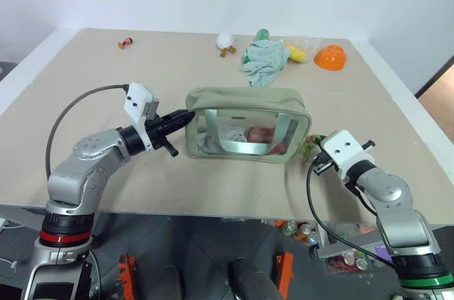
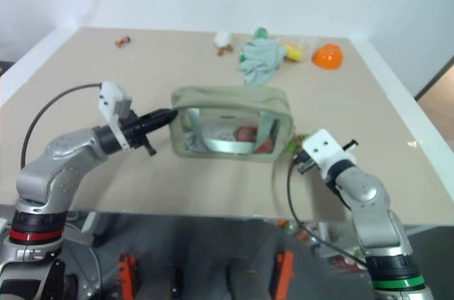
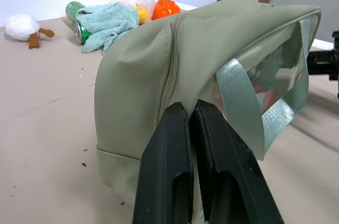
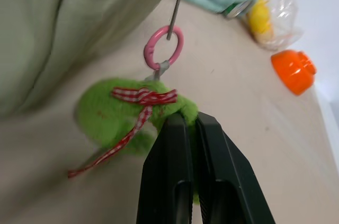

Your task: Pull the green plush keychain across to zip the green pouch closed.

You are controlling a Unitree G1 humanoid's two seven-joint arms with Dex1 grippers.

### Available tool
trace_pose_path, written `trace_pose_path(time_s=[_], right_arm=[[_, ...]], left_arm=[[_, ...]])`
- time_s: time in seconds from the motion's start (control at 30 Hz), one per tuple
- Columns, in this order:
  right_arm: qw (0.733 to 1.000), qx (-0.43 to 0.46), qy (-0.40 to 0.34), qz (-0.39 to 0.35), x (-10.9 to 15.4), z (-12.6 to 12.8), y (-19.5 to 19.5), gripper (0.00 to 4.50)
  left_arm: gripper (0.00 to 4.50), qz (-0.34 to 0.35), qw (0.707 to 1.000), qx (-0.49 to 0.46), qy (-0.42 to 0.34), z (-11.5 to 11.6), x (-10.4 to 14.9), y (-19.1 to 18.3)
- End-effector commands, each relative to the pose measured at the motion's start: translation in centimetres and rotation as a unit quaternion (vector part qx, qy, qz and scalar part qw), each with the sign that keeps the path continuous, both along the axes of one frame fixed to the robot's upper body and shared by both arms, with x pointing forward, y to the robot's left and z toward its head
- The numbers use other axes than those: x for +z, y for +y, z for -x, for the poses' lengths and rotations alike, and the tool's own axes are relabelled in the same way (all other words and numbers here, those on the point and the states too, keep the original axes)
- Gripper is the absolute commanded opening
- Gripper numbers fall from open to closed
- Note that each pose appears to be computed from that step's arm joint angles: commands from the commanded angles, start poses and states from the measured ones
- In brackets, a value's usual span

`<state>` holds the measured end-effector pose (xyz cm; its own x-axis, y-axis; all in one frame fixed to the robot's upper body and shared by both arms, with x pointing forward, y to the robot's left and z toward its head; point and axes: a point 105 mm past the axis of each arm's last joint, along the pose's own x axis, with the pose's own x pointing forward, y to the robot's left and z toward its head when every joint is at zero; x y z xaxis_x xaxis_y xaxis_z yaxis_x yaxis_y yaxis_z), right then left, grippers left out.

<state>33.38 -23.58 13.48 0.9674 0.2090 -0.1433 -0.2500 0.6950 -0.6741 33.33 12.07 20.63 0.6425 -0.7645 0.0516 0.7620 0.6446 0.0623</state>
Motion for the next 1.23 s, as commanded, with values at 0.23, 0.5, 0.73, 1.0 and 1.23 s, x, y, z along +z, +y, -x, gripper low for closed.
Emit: trace_pose_path(time_s=[0.23,0.5,0.73,1.0,1.23], right_arm=[[0.996,0.022,-0.054,-0.06,3.3,-0.4,0.9,0.34],[0.98,0.071,-0.095,-0.162,7.9,-0.2,1.6,3.08],[0.979,0.034,-0.077,-0.186,8.0,1.9,-1.6,4.49],[0.982,0.047,-0.04,-0.181,3.7,5.4,-0.5,4.49],[0.979,0.067,-0.019,-0.194,2.3,6.0,0.7,4.49]], left_arm=[[0.36,0.029,1.0,0.006,-0.009,0.0,1.1,0.4],[3.1,0.037,0.999,0.005,-0.032,0.5,2.8,1.5],[4.49,0.058,0.992,0.102,-0.045,0.5,3.3,5.8],[4.49,-0.065,0.985,0.156,-0.023,1.8,-4.2,6.5],[4.49,-0.087,0.987,0.135,-0.029,2.6,-6.1,5.1]])
